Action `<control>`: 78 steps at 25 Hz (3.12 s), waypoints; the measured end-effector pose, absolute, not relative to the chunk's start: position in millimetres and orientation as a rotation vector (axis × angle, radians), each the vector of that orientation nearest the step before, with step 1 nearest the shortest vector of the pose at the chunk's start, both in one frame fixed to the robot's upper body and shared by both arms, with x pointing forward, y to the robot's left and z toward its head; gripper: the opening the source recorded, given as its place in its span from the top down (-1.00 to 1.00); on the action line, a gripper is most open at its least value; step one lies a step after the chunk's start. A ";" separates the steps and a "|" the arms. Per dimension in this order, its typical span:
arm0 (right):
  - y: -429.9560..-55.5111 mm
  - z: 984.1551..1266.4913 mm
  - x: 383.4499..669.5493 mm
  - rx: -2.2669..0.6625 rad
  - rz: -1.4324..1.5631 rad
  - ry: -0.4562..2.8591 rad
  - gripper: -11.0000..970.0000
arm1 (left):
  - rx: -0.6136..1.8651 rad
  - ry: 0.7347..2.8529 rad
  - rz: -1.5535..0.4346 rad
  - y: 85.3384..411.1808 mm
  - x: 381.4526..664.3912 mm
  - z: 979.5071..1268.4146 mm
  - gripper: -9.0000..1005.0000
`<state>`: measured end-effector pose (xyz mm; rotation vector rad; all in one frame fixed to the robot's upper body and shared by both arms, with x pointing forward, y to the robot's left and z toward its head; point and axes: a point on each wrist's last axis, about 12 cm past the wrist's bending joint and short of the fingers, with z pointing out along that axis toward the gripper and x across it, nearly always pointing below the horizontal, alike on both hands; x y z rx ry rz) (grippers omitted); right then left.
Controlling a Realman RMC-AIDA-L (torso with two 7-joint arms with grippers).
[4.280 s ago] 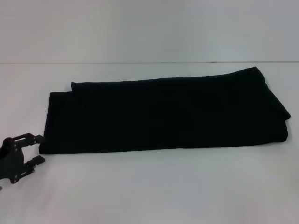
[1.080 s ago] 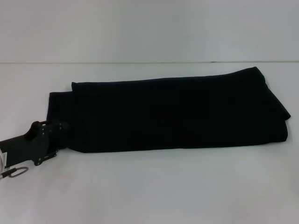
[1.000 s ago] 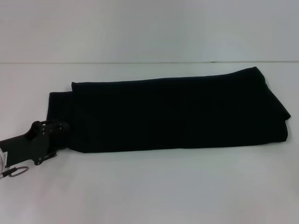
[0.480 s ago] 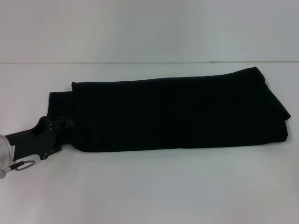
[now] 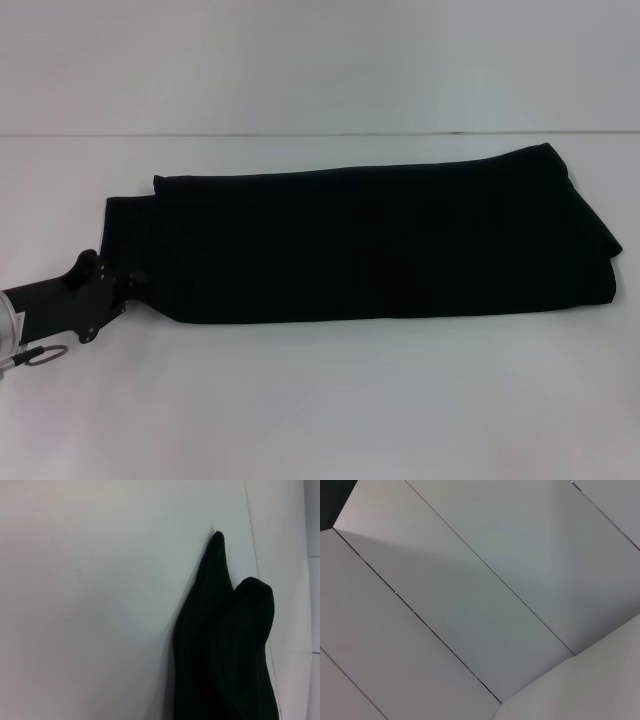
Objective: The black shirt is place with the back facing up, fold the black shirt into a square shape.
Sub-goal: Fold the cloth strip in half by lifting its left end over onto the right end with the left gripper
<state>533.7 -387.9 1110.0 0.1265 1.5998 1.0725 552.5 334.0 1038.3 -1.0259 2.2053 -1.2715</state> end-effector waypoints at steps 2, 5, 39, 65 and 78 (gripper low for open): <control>-387.9 1110.1 533.7 0.126 1.072 1.600 -0.42 | -1.015 2.215 -1.267 334.5 552.2 1038.5 0.66; -387.9 1110.2 533.7 0.125 1.071 1.601 -0.42 | -0.959 2.243 -1.242 337.3 551.8 1040.2 0.80; -401.4 1107.1 531.0 0.209 1.069 1.644 -0.42 | -0.431 2.242 -0.803 407.1 561.9 1129.9 0.88; -389.4 1101.5 536.9 0.185 1.079 1.694 -0.42 | 0.732 2.403 -0.872 78.8 612.5 1154.8 0.86; -393.2 1097.1 532.9 0.204 1.058 1.710 -0.41 | 0.829 2.390 -1.011 116.7 614.2 1171.8 0.33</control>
